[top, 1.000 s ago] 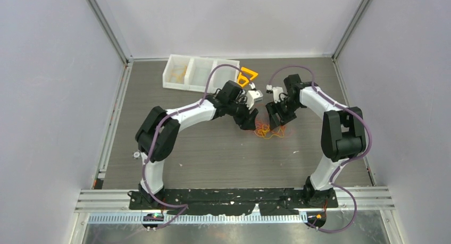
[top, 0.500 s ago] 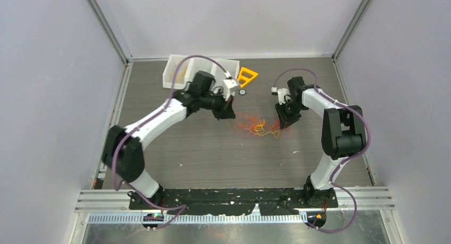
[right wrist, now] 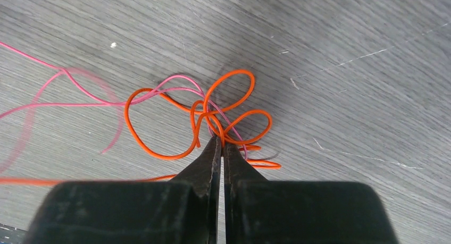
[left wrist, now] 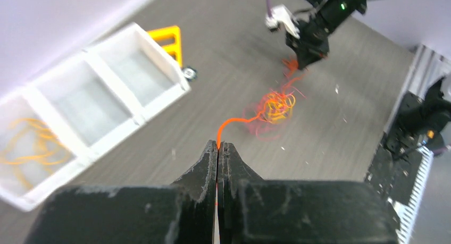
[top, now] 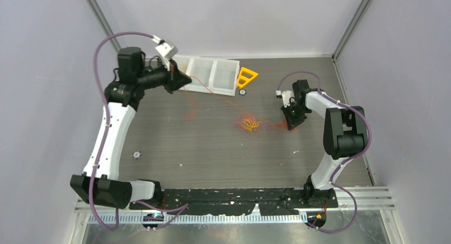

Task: Untangle the cables

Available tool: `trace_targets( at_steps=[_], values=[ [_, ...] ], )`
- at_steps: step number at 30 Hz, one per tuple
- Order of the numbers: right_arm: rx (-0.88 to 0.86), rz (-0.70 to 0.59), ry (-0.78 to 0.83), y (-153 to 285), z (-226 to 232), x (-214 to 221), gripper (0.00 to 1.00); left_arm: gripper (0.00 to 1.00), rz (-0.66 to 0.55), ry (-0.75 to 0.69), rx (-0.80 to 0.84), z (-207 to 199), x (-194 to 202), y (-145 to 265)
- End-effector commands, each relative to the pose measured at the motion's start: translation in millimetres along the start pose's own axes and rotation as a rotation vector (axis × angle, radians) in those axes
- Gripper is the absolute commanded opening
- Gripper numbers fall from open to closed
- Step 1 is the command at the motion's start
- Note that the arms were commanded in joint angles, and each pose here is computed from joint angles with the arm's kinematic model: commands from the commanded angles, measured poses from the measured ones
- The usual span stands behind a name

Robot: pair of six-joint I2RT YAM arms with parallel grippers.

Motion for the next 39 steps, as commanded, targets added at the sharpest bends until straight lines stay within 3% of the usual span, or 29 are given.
trace_targets(
  at_steps=[1,10,14,17,27,39],
  values=[
    [0.102,0.048,0.044,-1,-24,18,0.06,0.0,-0.125,-0.04,-0.03,-12,-40,46],
    [0.128,0.057,0.029,6,-38,30,0.05,0.0,-0.27,-0.096,-0.073,-20,-90,85],
    [0.05,0.017,0.025,9,-26,25,0.07,0.0,-0.315,-0.091,-0.082,-18,-104,85],
    [-0.031,-0.03,0.011,15,-14,16,0.13,0.0,-0.365,-0.073,-0.123,-2,-117,80],
    [-0.108,-0.135,-0.02,39,-2,-7,0.14,0.0,-0.454,-0.081,-0.139,66,-155,32],
    [-0.132,-0.112,-0.036,36,-4,-9,0.12,0.0,-0.551,-0.053,-0.129,145,-195,-25]
  ],
)
Point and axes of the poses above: each gripper's point midway between its finger pads, its own y axis back along the fingers, its own z axis along the line the jaws close on, x = y × z, the point moved 3 cm from there along y, back along the fingers, and after that the axes turned 14 degrees about y, right-handed, at the moved point
